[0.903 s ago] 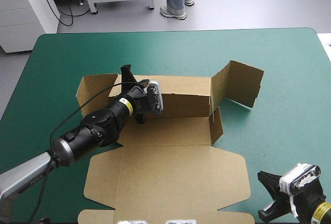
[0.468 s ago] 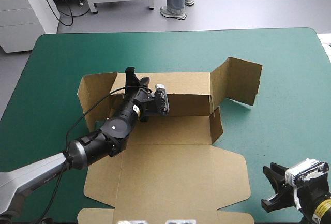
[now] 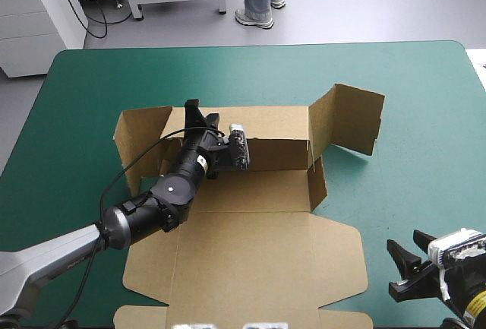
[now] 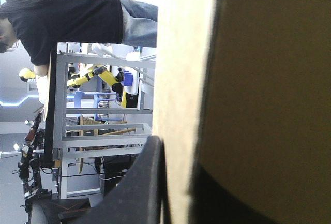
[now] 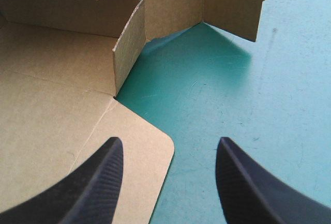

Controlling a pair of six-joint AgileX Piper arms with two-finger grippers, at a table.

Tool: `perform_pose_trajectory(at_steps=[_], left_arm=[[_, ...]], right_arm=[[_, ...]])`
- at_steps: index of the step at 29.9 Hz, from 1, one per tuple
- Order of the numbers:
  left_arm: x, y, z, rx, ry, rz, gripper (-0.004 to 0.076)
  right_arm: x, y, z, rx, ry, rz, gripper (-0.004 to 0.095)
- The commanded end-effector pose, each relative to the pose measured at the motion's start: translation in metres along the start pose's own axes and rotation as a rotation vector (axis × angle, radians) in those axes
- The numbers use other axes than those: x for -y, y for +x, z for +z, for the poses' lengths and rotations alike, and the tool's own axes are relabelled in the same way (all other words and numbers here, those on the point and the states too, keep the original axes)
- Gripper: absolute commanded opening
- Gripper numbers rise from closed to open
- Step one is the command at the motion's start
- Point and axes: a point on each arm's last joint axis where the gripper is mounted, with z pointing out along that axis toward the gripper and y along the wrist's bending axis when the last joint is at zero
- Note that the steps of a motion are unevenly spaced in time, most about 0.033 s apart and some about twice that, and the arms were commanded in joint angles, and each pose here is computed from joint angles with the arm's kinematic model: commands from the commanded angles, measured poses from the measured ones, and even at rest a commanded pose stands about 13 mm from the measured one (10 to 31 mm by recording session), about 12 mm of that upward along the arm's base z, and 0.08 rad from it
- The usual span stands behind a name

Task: Fold the box

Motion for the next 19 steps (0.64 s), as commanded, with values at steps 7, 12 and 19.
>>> perform_pose_trajectory(at_steps=[7,12,19], left_arm=[[0.004,-0.006,-0.004,0.043,0.046,-0.072,-0.0008],[0.004,-0.006,-0.004,0.043,0.047,-0.074,-0.0008],[0.004,-0.006,-0.004,0.043,0.046,-0.072,-0.0008]], right_arm=[[-0.004,-0.083,-0.013,0.146,0.102,-0.017,0.0496],[-0.011,-0.131,-0.009,0.143,0.158,-0.011,0.0492],[-0.020,-0.193,0.001,0.073,0.258,-0.008,0.0492]])
